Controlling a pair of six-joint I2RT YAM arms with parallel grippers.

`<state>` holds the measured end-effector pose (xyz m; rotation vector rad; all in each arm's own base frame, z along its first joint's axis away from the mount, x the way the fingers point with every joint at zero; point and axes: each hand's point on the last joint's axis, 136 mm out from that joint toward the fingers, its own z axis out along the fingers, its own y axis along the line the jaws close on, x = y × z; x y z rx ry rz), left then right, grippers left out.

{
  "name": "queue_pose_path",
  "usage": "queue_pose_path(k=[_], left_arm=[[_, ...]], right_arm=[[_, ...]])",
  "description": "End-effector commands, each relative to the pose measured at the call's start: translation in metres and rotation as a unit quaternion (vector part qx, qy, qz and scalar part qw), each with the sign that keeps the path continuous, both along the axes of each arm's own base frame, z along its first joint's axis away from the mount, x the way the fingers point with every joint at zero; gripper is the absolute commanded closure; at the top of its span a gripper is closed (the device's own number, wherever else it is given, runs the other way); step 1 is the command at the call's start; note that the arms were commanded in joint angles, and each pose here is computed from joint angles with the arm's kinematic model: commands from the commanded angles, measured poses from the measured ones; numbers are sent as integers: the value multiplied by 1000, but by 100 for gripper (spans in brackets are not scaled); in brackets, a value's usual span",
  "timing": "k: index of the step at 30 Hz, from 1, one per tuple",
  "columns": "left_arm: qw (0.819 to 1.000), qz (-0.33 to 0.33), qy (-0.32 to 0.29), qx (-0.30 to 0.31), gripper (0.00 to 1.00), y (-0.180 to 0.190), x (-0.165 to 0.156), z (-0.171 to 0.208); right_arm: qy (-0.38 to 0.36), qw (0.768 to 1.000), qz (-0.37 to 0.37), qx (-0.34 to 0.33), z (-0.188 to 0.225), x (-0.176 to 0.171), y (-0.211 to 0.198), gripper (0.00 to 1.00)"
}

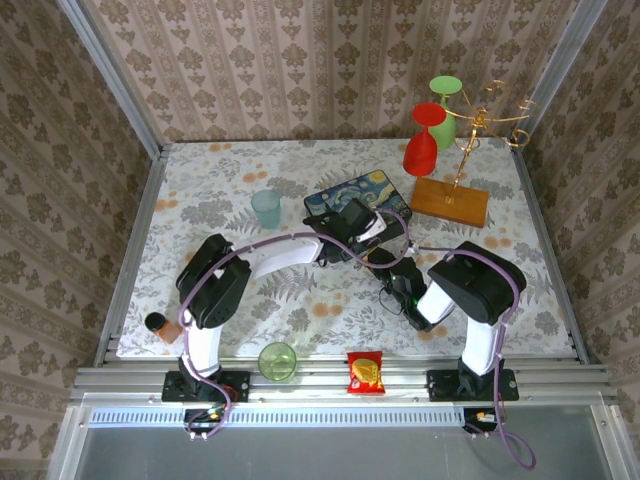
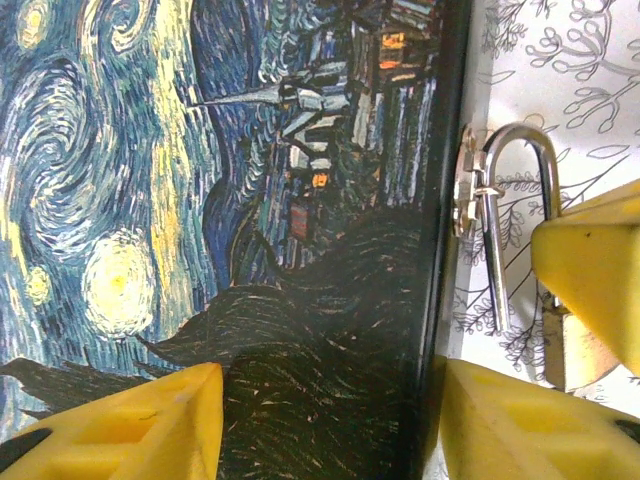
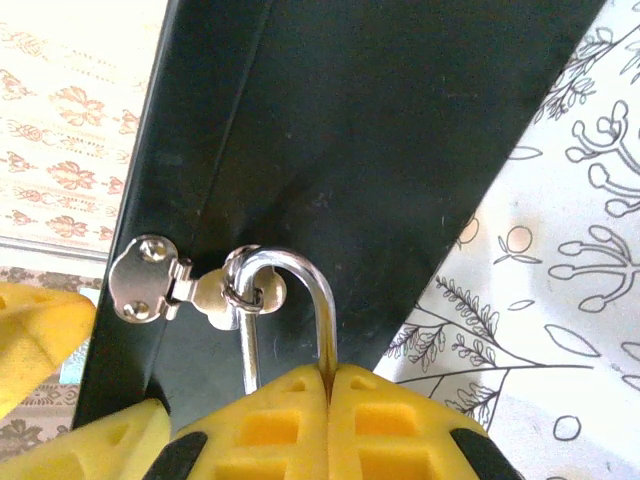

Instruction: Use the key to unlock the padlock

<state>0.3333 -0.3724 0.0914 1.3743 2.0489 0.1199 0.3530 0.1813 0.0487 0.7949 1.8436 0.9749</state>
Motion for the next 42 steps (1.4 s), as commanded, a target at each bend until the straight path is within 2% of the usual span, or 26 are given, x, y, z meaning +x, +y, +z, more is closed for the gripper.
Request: queue_pose_path(k=[1,3,8,13,19,25,42], left_arm=[[984,-4,95,151,46,59,-37,-81],[983,-10,93,161,47,63,-39,-84],[984,-19,79,161,49,66,-39,-79],[984,-24,69,161,50,66,-40,-74],[984,-21,62,167,52,71,-40,-74],[982,-17,59,180,53,79,-41,-79],[983,-3,33,180,52,92,-38,-66]], right_arm=[[-15,999,-20,38,19,6,-8,100],[-10,997,-33,66,21,6,-12,100],[-4,997,-40,68,22,10,-15,100],[12,993,-75,89,8,14,-34,100],[-10,994,-66,81,24,16,-35,100],[8,991,-69,116,19,12,-34,100],[-17,993,-75,86,34,7,-53,100]])
